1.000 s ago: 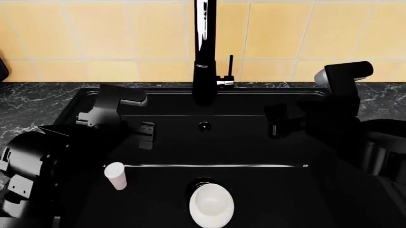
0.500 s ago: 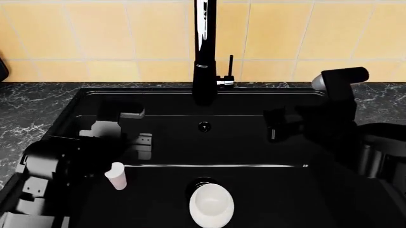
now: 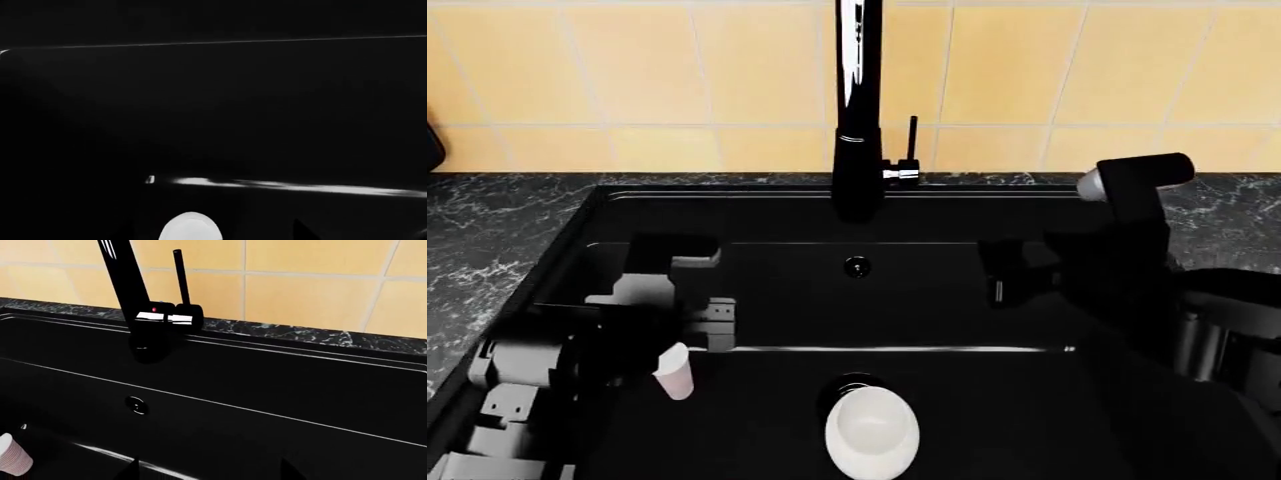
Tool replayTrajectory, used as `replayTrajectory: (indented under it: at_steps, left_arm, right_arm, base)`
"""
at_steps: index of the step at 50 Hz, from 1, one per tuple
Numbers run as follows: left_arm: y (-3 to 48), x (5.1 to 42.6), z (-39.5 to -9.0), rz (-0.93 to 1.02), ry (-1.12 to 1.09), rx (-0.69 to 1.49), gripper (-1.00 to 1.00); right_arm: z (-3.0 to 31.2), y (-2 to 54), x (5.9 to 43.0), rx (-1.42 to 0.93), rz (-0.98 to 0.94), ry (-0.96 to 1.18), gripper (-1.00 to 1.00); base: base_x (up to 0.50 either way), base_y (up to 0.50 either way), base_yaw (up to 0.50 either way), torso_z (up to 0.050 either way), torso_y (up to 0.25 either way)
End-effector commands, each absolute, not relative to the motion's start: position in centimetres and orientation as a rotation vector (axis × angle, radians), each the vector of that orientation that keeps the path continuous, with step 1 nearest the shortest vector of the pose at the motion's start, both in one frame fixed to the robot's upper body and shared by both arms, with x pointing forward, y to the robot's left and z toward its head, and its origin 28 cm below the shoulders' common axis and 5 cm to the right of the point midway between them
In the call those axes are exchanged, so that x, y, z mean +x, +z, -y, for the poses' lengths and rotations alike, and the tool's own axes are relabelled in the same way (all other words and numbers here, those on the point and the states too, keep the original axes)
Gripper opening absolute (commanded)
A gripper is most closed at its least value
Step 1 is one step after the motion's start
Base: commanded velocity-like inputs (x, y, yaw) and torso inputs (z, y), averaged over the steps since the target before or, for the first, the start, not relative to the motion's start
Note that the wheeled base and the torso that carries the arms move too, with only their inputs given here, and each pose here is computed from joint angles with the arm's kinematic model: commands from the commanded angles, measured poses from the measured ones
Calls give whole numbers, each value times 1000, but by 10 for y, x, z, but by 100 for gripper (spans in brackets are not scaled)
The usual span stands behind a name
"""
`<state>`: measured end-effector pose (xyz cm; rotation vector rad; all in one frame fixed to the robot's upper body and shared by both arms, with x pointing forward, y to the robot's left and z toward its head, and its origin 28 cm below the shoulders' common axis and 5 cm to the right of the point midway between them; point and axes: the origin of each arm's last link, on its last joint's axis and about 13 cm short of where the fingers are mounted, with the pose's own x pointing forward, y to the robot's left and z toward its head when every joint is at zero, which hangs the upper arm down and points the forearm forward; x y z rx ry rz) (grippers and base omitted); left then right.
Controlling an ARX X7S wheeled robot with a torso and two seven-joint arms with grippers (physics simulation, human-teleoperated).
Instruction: Pick the cup and bowl from the sink and place them on the counter for drying.
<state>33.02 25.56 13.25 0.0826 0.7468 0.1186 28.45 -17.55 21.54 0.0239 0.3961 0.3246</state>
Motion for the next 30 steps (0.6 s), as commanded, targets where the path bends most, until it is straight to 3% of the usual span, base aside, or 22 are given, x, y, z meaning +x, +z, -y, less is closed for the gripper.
replayTrajectory:
  at_steps: [1,30]
  left_arm:
    - [122,333,-263,-772,140,89,100]
    - [87,342,-271,-822,160,100,100]
  right_arm:
    - [176,212,284,30,-403,324,100]
    - [171,214,288,22,-408,335,100]
  base:
    - [0,0,0,0,0]
    - [0,0,0,0,0]
